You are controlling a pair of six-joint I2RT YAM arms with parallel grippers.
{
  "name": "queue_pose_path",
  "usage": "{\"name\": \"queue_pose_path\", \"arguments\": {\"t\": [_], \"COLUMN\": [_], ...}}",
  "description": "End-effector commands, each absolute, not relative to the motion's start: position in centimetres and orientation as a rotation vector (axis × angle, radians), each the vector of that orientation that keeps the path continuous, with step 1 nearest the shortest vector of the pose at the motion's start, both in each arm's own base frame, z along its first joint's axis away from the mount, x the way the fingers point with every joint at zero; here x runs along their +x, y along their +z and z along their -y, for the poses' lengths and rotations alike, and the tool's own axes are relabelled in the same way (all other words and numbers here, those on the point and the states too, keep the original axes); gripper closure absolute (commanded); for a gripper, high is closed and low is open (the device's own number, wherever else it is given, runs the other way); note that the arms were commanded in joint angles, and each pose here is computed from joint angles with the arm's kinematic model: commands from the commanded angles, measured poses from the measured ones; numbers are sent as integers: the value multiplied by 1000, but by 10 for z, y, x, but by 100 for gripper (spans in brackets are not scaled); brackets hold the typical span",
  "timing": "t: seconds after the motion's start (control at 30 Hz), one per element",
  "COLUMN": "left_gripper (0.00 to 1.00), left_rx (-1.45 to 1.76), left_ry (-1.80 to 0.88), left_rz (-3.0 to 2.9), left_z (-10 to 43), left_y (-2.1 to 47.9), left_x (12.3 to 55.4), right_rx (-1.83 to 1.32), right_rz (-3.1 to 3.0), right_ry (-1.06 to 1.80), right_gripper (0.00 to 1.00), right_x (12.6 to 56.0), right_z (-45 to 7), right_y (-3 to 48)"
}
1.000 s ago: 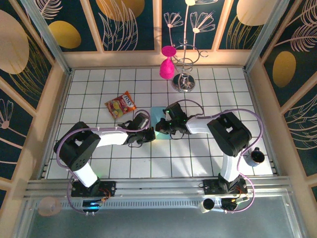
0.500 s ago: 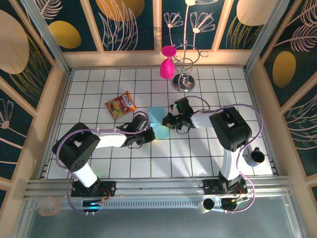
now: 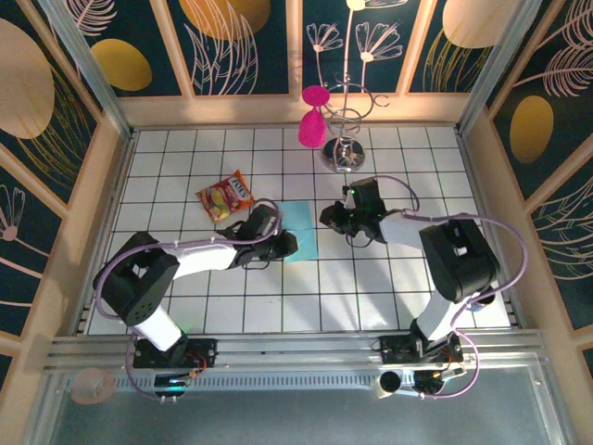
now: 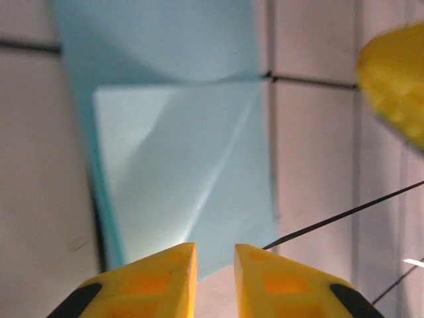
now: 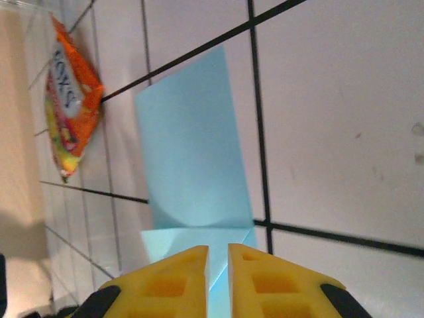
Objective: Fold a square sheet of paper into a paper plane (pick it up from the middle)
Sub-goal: Fold the triangle a second time at the center of the table.
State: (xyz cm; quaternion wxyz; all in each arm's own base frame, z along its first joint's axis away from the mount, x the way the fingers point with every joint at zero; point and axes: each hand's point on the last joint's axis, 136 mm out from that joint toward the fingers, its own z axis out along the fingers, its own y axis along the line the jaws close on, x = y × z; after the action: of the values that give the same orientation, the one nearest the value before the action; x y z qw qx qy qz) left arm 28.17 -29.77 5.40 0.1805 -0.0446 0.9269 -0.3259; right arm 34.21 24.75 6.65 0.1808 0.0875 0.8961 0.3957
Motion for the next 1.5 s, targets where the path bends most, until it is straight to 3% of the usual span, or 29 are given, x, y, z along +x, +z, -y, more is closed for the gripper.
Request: {"name": "queue_pose_path", "arguments": {"t": [0.0, 0.13, 0.33, 0.9, 1.3, 1.47], "left_gripper": [75, 75, 74, 73, 73, 73], "left_rx": [-148, -208, -248, -377, -386, -384], "left_ry": [-920, -966, -956, -864, -865, -870], "left_rz": [-2537, -2520, -2554, -2624, -2631, -2630], "left_z": [297, 296, 297, 269, 267, 268], "left_y": [72, 67, 46, 5, 4, 4], "left_x": [304, 317, 325, 312, 309, 309], "right_rx": [337, 414, 461, 509, 482, 455], "right_rz": [-2473, -2457, -2480, -2584, -2610, -2586], "right_ry": [1188, 1244, 1299, 1335, 1356, 1436], "right_gripper": [75, 63, 59, 65, 68, 77], "right_x": [333, 323, 318, 307, 307, 306], "right_z": [-250, -256, -270, -300, -308, -316], "right_y": [78, 80, 71, 46, 39, 44]}}
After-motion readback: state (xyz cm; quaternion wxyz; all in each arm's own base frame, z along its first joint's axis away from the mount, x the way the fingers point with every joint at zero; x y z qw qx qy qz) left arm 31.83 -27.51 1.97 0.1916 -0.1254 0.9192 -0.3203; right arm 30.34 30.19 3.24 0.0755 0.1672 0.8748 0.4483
